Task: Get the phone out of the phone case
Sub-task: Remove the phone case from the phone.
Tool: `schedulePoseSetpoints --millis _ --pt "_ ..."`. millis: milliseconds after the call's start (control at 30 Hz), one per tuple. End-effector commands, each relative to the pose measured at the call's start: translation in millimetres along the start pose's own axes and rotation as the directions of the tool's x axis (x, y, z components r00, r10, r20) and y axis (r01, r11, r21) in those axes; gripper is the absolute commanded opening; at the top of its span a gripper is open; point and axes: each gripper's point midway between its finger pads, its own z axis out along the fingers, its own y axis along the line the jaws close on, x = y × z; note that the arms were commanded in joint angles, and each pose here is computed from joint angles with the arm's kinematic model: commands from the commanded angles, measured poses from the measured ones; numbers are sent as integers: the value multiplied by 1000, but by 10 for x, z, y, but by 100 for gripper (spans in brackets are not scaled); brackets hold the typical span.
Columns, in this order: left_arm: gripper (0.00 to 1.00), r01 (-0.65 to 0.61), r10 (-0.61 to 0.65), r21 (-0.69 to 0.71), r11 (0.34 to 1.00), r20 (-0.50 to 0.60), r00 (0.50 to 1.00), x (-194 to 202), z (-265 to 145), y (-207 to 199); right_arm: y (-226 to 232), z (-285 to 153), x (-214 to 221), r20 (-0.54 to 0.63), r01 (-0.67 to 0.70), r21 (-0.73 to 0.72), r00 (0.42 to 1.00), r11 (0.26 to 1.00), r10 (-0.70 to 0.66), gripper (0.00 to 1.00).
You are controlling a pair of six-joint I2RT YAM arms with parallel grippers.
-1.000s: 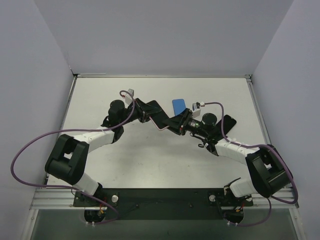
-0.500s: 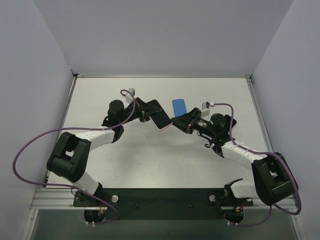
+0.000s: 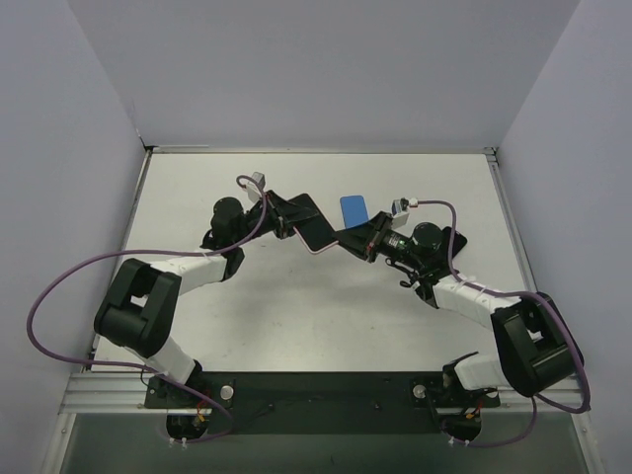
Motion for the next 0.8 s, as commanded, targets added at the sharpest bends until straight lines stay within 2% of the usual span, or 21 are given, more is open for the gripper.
schedulePoseSetpoints --millis 0,167,300,400,467,533,767 --pt "0 -119 121 200 973 2 993 10 -2 -581 500 23 -20 -6 -7 -194 1000 981 6 0" --pt "0 -154 158 328 932 15 987 46 -65 -912 866 -1 -93 -10 -70 -306 997 949 70 0" --pt "0 -210 208 482 851 58 976 130 -204 -1335 1100 -33 -139 -9 -103 -354 994 930 107 0" --pt "0 -247 237 541 804 89 967 210 -255 -1571 1262 -73 -183 -11 -144 -406 988 902 153 0" --pt "0 -262 248 577 774 105 963 247 -289 -1701 1466 -133 -239 -23 -181 -483 981 857 194 0" --pt "0 -283 265 644 711 128 956 322 -380 -1923 1528 -128 -270 -43 -217 -516 973 829 228 0" --pt "0 -295 291 765 572 147 945 538 -534 -2366 1641 -68 -251 -66 -246 -536 966 808 250 0"
